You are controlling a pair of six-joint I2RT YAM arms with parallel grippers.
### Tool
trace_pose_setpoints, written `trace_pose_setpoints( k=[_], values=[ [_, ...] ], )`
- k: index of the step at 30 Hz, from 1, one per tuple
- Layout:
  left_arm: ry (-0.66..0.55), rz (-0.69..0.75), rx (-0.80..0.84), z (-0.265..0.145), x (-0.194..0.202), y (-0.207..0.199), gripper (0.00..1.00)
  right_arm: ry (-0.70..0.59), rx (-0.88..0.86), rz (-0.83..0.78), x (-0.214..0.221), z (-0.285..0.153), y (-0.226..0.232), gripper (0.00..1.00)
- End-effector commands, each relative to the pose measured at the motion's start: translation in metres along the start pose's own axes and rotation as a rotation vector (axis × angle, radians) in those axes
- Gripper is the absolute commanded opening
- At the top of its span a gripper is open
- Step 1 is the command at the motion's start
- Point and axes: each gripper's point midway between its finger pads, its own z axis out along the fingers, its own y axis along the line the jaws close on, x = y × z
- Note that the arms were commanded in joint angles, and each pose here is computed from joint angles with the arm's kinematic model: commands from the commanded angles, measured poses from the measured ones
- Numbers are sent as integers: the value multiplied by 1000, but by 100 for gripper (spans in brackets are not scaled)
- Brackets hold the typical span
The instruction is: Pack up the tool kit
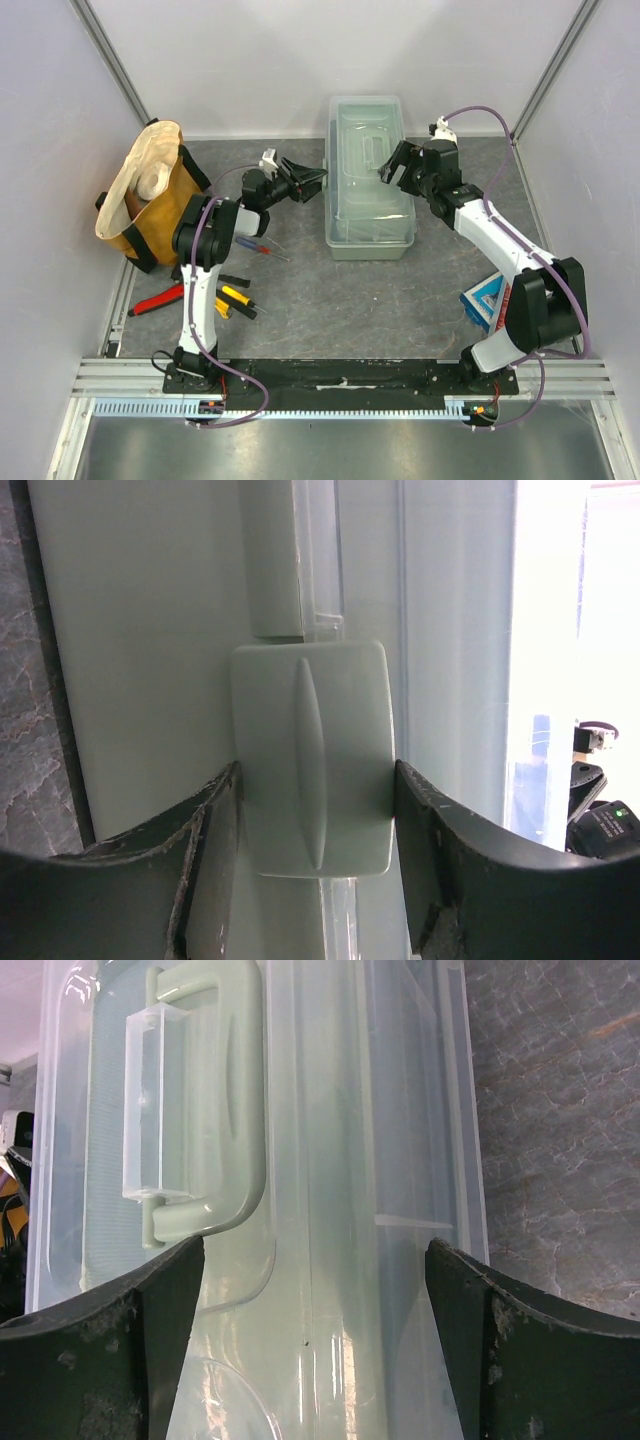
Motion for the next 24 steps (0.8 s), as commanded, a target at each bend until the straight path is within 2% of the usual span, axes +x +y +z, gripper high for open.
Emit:
trace_pose_setpoints(
  k=[1, 11, 15, 24],
  values=[
    [268, 66, 116, 16, 64, -37, 43, 339, -64, -145, 111, 5, 5, 92],
    [260, 67, 79, 20, 61, -41, 8, 329, 7, -167, 119, 8, -9, 89],
    [250, 90, 41, 20, 59, -39, 2, 323, 17, -164, 118, 9, -11, 89],
    [211, 118, -45, 19, 52, -30, 2, 310, 45, -161, 118, 10, -16, 88]
  ],
)
